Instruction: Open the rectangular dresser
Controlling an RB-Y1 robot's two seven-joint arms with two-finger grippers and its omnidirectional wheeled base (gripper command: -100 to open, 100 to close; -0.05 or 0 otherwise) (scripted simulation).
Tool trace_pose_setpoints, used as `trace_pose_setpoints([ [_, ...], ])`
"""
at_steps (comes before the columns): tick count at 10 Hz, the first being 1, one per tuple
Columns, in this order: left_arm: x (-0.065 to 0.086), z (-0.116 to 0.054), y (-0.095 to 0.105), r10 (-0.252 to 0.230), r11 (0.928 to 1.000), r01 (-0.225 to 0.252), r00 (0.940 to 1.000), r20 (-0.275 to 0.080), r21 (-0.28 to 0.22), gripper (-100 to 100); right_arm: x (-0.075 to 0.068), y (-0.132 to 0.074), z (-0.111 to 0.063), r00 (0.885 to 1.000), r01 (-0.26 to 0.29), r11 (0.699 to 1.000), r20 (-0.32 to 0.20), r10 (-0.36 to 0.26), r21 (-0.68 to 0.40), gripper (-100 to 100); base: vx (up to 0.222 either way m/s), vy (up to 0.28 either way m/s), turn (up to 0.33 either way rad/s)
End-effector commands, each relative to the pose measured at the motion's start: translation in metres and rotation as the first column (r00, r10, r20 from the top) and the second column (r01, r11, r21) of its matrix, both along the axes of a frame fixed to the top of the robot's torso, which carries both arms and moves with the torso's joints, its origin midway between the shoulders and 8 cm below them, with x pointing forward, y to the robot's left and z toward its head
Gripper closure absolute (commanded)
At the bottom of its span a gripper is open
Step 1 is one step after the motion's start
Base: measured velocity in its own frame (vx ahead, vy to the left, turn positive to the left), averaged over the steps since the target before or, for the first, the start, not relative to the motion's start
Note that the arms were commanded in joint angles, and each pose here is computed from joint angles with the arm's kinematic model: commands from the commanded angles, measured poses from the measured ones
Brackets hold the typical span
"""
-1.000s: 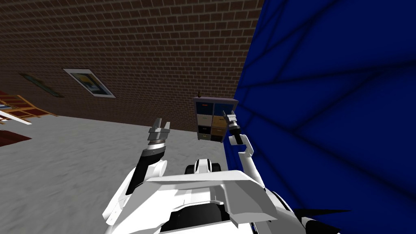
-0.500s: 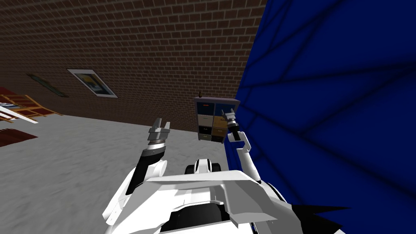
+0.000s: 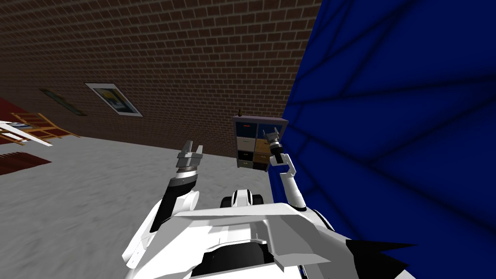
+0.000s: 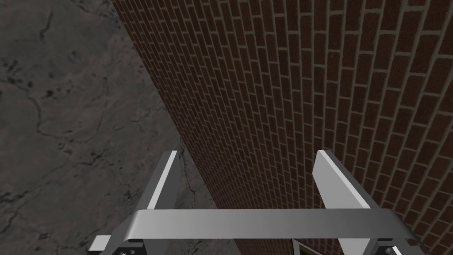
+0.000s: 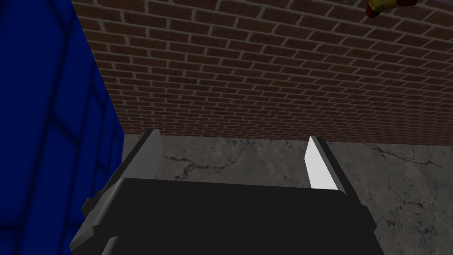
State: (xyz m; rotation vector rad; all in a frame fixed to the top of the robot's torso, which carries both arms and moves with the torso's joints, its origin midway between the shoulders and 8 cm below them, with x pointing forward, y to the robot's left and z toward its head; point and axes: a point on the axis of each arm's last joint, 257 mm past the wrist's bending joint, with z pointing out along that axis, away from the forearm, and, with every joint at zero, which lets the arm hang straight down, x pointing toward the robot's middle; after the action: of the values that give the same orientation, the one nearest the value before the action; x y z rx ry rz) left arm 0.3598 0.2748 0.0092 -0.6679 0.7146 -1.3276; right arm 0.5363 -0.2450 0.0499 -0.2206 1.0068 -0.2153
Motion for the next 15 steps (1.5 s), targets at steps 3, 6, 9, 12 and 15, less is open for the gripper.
trace_pose_setpoints([
  [3,0.000,0.000,0.000,0.000,1.0000,0.000,1.0000,0.000,0.000,0,0.024,0.003,-0.001,0.994,0.106,0.983,-0.009,-0.109,-0.149,-100,0.027,0.020,0.028],
  [6,0.000,0.000,0.000,0.000,1.0000,0.000,1.0000,0.000,0.000,0,0.034,0.004,-0.003,0.985,0.165,0.957,-0.007,-0.172,-0.240,-100,0.032,0.028,0.025],
  [9,0.000,0.000,0.000,0.000,1.0000,0.000,1.0000,0.000,0.000,0,0.054,0.006,-0.010,0.967,0.232,0.906,-0.016,-0.254,-0.354,-100,0.030,0.032,0.028],
  [12,0.000,0.000,0.000,0.000,1.0000,0.000,1.0000,0.000,0.000,0,0.064,0.008,-0.015,0.952,0.272,0.858,-0.010,-0.307,-0.436,-100,0.032,0.028,0.020],
  [15,0.000,0.000,0.000,0.000,1.0000,0.000,1.0000,0.000,0.000,0,0.081,0.010,-0.027,0.926,0.312,0.778,-0.010,-0.379,-0.546,-100,0.032,0.034,0.024],
])
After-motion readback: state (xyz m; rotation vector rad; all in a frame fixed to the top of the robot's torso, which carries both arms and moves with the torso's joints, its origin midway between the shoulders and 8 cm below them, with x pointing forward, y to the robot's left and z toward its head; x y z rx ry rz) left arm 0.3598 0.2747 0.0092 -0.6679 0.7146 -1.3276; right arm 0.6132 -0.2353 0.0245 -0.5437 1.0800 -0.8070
